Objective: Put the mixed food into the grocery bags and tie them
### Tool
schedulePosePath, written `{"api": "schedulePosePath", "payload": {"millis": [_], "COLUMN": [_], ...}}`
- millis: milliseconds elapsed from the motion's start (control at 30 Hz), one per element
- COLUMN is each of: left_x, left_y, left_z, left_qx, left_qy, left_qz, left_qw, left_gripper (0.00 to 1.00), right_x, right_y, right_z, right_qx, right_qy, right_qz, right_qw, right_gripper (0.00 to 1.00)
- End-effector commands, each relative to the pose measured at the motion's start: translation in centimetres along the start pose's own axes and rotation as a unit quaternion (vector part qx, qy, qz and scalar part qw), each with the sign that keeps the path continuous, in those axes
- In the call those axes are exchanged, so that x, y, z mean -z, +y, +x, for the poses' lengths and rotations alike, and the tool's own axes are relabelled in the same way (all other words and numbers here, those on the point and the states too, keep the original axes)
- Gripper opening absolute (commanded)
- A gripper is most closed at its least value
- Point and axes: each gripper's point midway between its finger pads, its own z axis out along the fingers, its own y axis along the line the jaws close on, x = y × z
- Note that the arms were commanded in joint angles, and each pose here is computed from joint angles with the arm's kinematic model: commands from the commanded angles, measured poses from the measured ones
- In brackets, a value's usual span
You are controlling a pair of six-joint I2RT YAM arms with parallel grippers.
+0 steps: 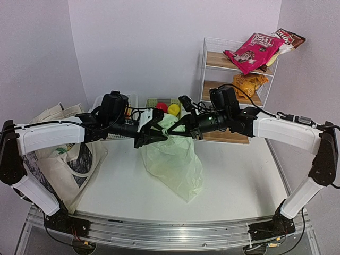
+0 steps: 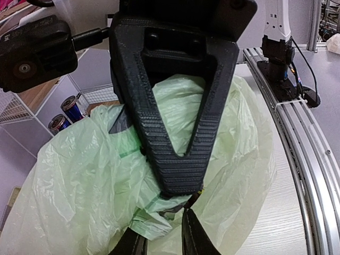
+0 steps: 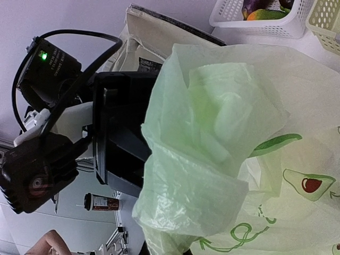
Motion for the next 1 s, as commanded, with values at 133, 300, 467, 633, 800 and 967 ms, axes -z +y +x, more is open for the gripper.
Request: {"api": "schedulePosePath", "payload": {"millis": [133, 300, 467, 633, 800, 967], "left_x": [0.2, 0.9, 1.6, 2.3, 2.8, 2.9], "left_y": [2.0, 1.8, 0.6, -0.7, -2.9, -3.8], "left_z": [-3.2, -3.3, -1.6, 0.6, 1.9, 3.6], "left_qx": [-0.027, -0.026, -0.018, -0.007, 0.022, 0.044], "left_qy": [-0.043, -0.041, -0.005, 0.038, 0.057, 0.084], "left_qz": [-0.030, -0.038, -0.022, -0.011, 0.026, 0.038], "left_qw": [0.998, 0.998, 1.000, 0.999, 0.998, 0.995], "left_gripper": [0.06, 0.00, 0.00, 0.00, 0.00, 0.00], "right_x": [-0.3, -0.5, -0.5, -0.9, -1.2, -2.7], "right_y": [1.5, 0.6, -0.8, -2.7, -4.5, -4.1], "right_z": [-0.3, -0.1, 0.0, 1.4, 1.5, 2.4], "right_qx": [0.022, 0.021, 0.032, 0.117, 0.167, 0.196], "right_qy": [0.001, 0.001, -0.012, -0.038, -0.107, -0.119], "right_qz": [-0.030, -0.021, 0.012, 0.111, 0.187, 0.196], "right_qw": [0.999, 1.000, 0.999, 0.986, 0.962, 0.953], "right_gripper": [0.00, 0.00, 0.00, 0.00, 0.00, 0.00]}}
